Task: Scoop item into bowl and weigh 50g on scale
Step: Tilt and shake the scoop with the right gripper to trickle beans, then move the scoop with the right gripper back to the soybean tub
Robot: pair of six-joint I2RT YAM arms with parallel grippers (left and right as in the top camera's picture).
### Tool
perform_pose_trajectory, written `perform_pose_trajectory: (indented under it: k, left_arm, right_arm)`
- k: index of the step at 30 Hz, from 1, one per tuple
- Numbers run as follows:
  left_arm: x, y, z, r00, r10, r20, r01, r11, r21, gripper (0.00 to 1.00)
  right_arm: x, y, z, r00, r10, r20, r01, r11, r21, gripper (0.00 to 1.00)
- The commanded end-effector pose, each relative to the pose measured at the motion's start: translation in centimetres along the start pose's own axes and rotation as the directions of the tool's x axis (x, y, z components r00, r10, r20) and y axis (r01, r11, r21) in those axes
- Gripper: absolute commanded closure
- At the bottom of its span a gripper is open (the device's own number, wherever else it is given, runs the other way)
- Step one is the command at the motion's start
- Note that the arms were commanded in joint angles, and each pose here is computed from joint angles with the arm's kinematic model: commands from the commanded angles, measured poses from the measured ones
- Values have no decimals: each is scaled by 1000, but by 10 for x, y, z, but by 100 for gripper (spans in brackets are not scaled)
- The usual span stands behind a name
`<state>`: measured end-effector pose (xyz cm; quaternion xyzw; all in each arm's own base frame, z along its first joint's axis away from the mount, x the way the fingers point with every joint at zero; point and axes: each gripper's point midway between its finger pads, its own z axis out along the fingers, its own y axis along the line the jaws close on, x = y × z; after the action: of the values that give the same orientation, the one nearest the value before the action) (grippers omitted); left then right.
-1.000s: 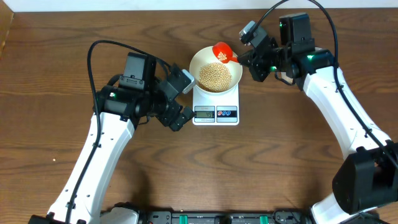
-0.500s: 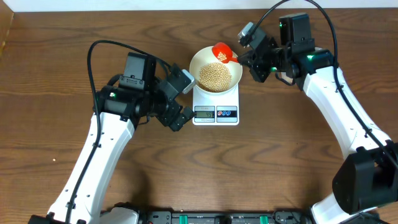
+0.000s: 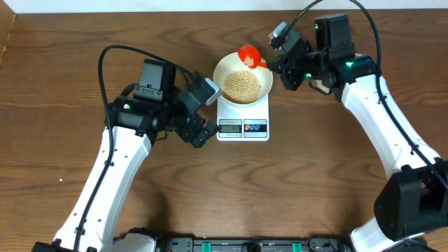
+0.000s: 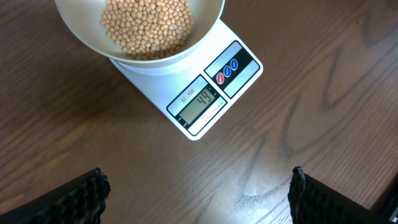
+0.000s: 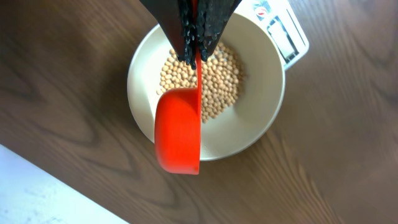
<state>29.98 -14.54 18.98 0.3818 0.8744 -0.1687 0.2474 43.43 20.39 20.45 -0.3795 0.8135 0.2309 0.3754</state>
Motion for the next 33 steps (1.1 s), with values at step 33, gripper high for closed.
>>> perform_pose_trajectory:
  k: [33]
  left_arm:
    - [-7, 0, -7, 1000, 3, 20, -3, 1000, -12, 6]
  right_arm:
    - [-24, -22, -47, 940, 302, 160, -278, 947, -158, 99]
